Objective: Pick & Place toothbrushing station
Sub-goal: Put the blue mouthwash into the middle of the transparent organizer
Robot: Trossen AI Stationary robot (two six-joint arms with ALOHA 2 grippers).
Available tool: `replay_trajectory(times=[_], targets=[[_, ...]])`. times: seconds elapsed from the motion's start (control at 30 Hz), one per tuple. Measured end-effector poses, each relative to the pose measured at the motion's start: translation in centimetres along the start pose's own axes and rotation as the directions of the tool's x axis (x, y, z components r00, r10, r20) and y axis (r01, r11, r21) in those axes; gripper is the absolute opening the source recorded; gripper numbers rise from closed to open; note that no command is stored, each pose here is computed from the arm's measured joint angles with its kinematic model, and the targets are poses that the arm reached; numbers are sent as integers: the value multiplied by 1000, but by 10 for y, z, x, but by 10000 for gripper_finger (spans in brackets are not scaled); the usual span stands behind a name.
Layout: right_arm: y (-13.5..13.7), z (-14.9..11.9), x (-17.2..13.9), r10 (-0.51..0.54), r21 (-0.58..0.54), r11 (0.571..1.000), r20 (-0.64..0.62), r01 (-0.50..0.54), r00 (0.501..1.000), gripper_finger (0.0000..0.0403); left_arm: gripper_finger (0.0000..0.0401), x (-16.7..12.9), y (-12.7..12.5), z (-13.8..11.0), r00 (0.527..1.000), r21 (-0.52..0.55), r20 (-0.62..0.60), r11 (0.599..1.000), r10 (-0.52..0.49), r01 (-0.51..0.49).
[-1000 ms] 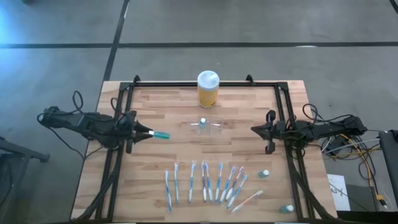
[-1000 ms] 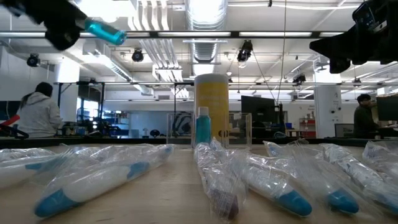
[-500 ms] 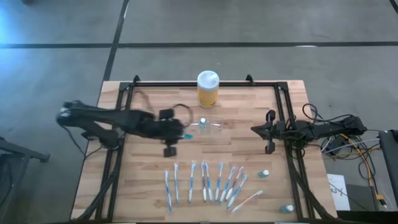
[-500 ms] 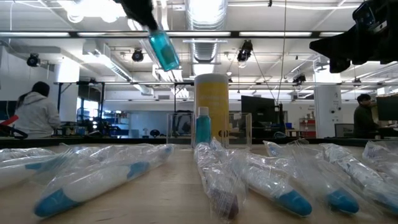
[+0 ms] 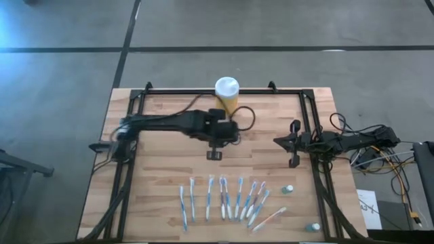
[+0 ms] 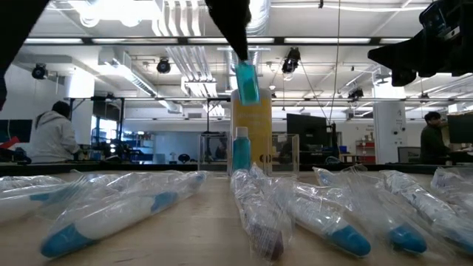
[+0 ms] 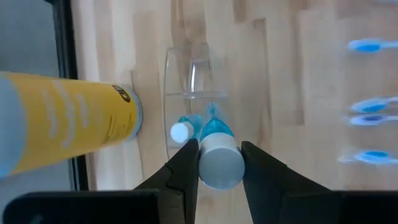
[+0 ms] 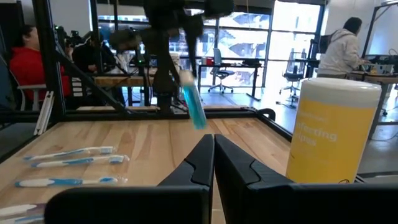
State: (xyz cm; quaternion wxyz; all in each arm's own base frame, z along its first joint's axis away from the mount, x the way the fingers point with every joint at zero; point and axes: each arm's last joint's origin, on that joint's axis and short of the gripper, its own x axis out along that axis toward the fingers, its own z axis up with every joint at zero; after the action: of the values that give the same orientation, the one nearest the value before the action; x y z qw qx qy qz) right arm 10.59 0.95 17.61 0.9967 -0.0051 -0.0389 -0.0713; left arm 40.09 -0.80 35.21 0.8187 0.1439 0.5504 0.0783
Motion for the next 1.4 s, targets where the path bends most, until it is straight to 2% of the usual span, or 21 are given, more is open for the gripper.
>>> replay_trajectory(times=[0.37, 0.6, 0.73, 1.4], targets=[[0, 0, 0, 0, -7, 1000, 1, 0, 1000, 8, 98, 36, 15, 5, 995, 19, -100, 1000, -3, 5], [0, 0, 0, 0, -6, 1000, 3, 0, 1000, 8, 98, 44, 23, 2, 994, -28, -107, 1000, -9, 6], [0, 0, 0, 0, -5, 1000, 3, 0, 1000, 8, 98, 46, 27, 1, 994, -46, -100, 998, -45, 40], [0, 0, 0, 0, -5, 1000, 4, 0, 1000, 8, 98, 91, 28, -13, 982, -70, -147, 992, -116, 107]])
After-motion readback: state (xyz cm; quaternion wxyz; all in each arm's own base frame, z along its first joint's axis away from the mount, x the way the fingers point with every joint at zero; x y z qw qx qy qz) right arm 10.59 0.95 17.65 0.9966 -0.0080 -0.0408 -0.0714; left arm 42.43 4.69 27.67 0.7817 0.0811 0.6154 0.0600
